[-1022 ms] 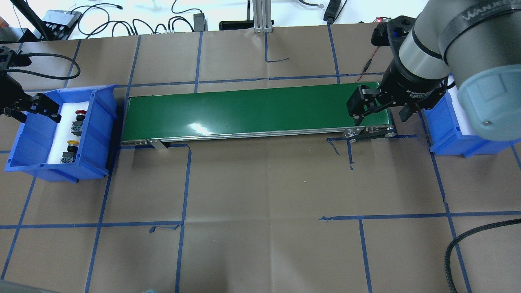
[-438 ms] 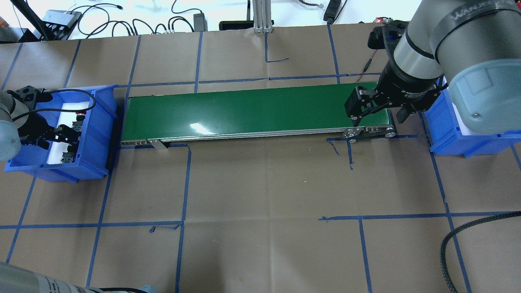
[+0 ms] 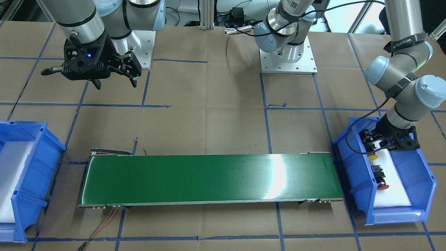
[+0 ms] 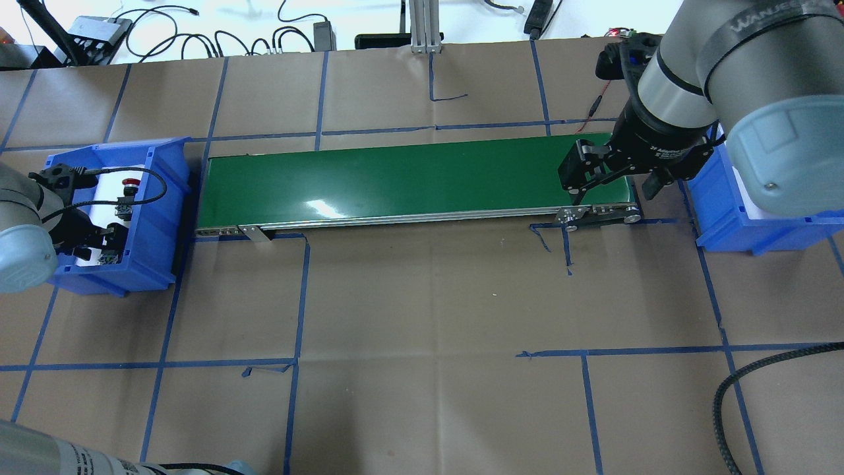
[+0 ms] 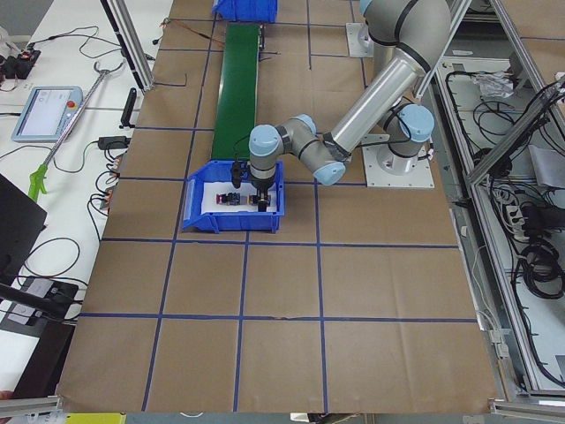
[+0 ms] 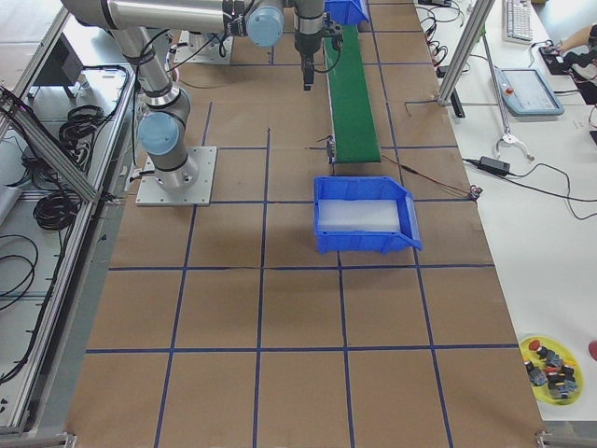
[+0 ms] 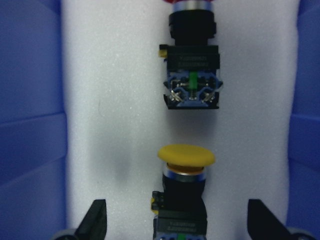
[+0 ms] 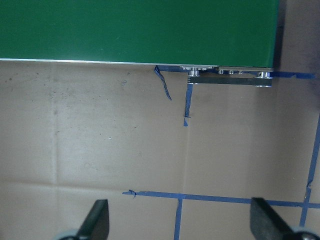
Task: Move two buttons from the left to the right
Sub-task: 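Lower the left gripper and grasp the yellow push button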
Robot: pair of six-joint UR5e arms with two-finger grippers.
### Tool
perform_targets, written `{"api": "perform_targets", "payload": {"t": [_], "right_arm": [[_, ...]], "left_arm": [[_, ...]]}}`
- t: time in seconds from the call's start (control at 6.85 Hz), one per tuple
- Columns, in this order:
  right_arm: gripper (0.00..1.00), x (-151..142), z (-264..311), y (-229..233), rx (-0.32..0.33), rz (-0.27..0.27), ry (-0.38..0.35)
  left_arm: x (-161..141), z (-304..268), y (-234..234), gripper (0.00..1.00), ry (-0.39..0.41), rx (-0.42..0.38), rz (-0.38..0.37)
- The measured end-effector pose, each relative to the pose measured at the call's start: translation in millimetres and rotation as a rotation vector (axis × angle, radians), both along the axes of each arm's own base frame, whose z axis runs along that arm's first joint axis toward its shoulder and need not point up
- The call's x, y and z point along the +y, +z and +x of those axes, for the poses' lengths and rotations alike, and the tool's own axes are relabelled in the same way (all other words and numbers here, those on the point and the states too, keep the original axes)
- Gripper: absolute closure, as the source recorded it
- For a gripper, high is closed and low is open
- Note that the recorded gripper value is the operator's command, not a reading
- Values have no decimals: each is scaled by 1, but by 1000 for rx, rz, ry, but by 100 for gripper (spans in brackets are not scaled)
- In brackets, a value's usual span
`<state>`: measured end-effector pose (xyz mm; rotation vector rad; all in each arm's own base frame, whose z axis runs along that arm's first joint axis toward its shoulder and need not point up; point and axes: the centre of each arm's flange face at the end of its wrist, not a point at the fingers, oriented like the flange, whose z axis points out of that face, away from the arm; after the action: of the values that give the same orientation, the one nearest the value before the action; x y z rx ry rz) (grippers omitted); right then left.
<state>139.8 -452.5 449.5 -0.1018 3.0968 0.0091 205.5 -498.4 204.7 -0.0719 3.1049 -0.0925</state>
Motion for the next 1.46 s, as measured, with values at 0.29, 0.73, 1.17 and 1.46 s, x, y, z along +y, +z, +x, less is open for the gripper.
{"api": "perform_targets", "payload": {"t": [0.29,0.73,1.17,1.46], "right_arm": [[0,0,0,0,0,0,0],[0,0,0,0,0,0,0],[0,0,0,0,0,0,0],[0,0,0,0,0,0,0]], "left_arm": [[0,0,-1,67,2,1,1],[0,1,6,90,4,-4,-5],[-6,5,62,90,-1,-6,-6],[-23,14,140,90,-5,17,31]]}}
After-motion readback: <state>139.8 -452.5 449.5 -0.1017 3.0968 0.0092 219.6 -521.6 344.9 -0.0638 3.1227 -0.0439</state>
